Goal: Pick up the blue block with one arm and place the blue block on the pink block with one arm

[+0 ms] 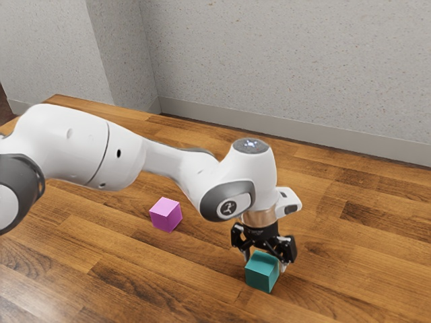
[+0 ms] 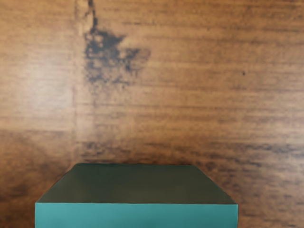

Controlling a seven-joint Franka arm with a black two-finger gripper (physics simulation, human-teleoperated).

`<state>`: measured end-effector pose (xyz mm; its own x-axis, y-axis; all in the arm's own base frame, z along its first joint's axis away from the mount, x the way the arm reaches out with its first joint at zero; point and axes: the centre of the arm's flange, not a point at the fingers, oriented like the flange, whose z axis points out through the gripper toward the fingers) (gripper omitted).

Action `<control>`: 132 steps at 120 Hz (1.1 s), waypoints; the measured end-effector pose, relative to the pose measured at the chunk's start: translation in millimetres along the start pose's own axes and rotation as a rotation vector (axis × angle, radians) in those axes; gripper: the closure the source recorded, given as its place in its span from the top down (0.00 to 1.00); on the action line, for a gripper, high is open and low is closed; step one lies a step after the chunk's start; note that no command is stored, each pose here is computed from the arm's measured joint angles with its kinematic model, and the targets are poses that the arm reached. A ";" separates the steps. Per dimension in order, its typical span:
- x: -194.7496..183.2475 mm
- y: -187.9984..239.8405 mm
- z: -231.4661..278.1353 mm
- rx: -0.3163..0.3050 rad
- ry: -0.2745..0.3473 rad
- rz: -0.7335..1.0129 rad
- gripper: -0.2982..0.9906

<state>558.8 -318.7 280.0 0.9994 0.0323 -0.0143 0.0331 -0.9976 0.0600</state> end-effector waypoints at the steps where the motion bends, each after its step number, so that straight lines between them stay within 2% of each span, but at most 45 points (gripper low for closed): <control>1: 0.0 0.0 0.3 0.000 0.000 0.001 0.77; 55: -0.3 -8.9 25.7 0.008 -0.020 0.020 0.75; 107: 0.3 -7.2 19.9 0.005 -0.009 0.043 0.57; 132: 1.2 -9.4 6.4 0.012 0.005 0.050 0.53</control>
<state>559.6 -309.7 273.0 0.9998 -0.0172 -0.0066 -0.0169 -0.9987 0.0485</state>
